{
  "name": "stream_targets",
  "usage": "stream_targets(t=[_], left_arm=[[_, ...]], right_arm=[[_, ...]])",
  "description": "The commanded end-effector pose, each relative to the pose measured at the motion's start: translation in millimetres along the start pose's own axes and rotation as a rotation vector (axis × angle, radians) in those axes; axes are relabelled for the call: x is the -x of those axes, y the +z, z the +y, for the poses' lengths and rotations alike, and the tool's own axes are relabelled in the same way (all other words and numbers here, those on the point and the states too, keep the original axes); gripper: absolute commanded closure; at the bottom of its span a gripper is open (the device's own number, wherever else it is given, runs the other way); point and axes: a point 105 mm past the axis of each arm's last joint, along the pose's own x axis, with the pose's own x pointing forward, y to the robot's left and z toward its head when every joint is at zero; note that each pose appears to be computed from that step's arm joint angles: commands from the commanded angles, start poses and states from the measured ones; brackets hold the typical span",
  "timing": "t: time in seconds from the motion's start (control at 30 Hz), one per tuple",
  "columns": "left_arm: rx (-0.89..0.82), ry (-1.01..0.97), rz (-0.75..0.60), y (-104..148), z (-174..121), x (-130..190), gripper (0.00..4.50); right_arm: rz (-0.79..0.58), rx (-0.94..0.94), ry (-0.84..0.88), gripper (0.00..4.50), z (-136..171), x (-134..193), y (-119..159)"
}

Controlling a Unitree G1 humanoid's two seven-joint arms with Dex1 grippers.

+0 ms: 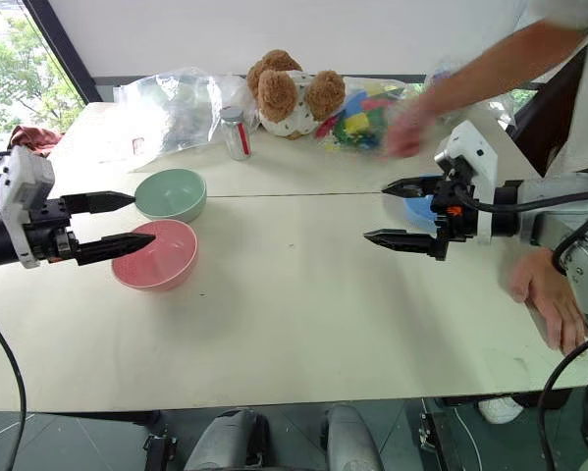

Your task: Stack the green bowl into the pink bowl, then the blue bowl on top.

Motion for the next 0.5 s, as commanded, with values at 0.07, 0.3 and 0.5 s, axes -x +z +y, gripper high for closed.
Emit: stream_targets(t=[0.07,0.3,0.5], left_arm=[[-0.050,0.038,-0.026,10.3,2.0,8.7,0.04],[-0.053,0.030,-0.010,5.2,-3.8,11.2,0.04],[-0.055,0.022,-0.008,4.7,-8.8,9.5,0.04]], right_arm=[[-0.023,0.057,-0.004,0.00,-3.2,2.1,12.1],[-0.024,0.063,0.007,0.00,-4.9,-1.4,11.7],[-0.025,0.059,0.010,0.00,-5.1,-2.4,10.8]])
